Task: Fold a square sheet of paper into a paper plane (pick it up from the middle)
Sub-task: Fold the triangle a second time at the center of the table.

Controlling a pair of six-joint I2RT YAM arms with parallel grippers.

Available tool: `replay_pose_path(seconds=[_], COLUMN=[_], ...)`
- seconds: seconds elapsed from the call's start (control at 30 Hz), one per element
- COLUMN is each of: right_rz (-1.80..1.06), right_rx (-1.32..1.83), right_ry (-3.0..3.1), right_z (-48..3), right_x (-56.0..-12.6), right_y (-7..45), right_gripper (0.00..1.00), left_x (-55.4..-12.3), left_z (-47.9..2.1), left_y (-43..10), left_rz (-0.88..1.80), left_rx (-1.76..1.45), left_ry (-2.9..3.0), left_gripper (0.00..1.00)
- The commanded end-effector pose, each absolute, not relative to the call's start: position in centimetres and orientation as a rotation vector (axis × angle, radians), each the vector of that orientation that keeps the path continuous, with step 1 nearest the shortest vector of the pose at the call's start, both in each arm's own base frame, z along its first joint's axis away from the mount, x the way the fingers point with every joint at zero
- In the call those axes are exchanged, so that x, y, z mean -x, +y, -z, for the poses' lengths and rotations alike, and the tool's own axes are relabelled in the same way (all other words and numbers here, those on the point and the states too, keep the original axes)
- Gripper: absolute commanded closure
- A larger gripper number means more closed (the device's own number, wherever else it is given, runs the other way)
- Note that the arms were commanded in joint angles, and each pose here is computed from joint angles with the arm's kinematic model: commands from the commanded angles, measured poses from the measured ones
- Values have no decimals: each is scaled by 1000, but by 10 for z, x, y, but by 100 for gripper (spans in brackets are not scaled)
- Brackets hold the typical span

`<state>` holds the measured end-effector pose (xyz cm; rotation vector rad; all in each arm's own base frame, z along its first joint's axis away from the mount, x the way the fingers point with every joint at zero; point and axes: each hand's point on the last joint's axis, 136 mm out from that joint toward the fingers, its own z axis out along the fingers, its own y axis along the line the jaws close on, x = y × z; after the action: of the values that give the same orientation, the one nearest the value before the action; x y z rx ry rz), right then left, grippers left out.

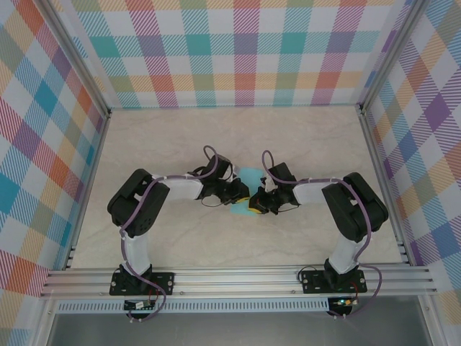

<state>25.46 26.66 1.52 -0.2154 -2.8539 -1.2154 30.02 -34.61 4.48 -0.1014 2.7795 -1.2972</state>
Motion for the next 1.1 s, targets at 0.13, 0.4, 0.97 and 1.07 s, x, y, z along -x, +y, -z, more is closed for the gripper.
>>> replay_pose_path(seconds=[0.13,0.4,0.97,1.07], right_rz=[1048,994,952,958], right_rx=[296,307,300,296], right_ry=[-2855,-2865,-2875,-2875], right_z=[15,20,20,20], right_x=[-242,-237,-233,-233], right_y=[251,244,239,239], right_gripper=[96,97,99,99], left_x=[-300,-306,-344,-349], left_z=[-14,4,-3,-4], left_y=[-342,-332,-307,-304], left_rz=[1225,1112,931,931], left_rx=[128,151,251,262], left_ry=[2821,2833,2814,2805], left_gripper=[85,87,88,88])
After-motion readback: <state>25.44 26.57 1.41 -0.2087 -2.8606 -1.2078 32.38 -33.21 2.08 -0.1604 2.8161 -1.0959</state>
